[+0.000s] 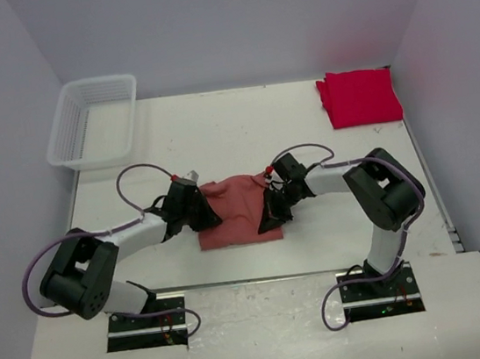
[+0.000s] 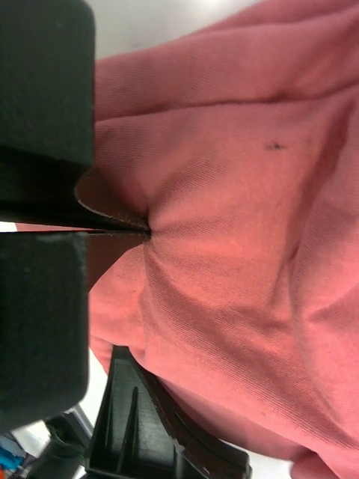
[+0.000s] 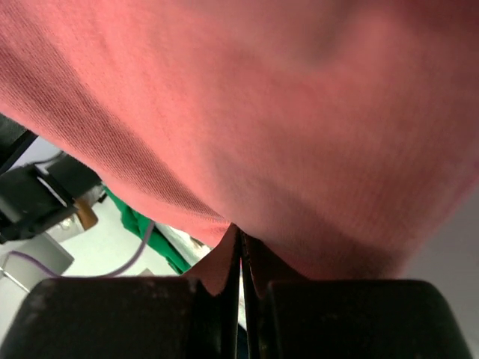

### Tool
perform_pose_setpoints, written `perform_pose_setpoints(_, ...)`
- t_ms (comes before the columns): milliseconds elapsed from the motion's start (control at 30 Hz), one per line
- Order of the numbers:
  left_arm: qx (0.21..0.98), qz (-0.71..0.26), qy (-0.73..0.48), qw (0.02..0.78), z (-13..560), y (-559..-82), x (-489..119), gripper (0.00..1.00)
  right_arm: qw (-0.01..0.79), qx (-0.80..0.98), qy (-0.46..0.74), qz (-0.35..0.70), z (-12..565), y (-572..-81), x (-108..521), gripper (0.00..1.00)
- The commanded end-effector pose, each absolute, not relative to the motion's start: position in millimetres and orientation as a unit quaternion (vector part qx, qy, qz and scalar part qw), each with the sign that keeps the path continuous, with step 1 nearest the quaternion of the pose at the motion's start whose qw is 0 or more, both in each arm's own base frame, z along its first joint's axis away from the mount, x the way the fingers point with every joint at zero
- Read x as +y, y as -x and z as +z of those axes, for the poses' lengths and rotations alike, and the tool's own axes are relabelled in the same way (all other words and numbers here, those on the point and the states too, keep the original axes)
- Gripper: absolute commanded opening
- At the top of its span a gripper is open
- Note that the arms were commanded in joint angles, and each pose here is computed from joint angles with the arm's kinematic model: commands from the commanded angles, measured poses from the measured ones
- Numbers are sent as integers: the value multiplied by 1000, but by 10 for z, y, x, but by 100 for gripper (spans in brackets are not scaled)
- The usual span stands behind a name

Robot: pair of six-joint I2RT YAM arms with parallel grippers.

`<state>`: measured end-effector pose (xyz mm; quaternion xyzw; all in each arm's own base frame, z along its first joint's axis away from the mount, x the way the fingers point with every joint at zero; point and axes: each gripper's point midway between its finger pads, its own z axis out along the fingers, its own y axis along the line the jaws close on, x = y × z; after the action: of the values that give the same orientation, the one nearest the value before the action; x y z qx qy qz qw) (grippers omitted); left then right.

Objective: Fold and stack the t-shirts
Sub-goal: Fold the long partially folded tshirt into a neat square, then smooth out wrinkles on the folded tshirt

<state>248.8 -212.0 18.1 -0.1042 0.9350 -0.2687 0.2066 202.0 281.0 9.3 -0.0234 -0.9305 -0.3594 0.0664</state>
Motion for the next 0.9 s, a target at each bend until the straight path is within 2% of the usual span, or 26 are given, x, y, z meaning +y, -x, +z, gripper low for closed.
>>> perform_pose_setpoints(0, 962, -204, 123, 133, -104, -1887, -1898, 0, 39, -972, 35, -229, -431, -1723, 2395, 0)
perform_pose_setpoints(267, 956, -184, 87, 211, 262, -2045, -1880, 0, -71, -974, -36, -210, 16, -1668, 2363, 0)
perform_pose_setpoints(333, 958, -146, 88, 229, 293, -2123, -1753, 0, -109, -974, -46, -192, 137, -1752, 2307, 0)
perform_pose_setpoints(567, 937, -120, 66, 321, 895, -2506, -1712, 0, -244, -945, -85, -203, 1208, -1976, 2277, 0)
perform_pose_setpoints(667, 927, -123, 55, 351, 1140, -2647, -1754, 0, -282, -938, -99, -177, 1430, -2219, 2265, 0)
perform_pose_setpoints(700, 925, -130, 51, 352, 1173, -2680, -1801, 0, -267, -944, -111, -159, 1318, -2286, 2285, 1)
perform_pose_setpoints(767, 928, -136, 33, 344, 1201, -2763, -1923, 0, -267, -941, -126, -162, 1401, -2440, 2424, 12)
perform_pose_setpoints(833, 929, -147, 25, 338, 1245, -2823, -2026, 0, -271, -945, -126, -131, 1309, -2644, 2478, 38)
perform_pose_setpoints(867, 934, -142, 19, 328, 1185, -2830, -2048, 0, -272, -945, -134, -123, 1284, -2705, 2497, 45)
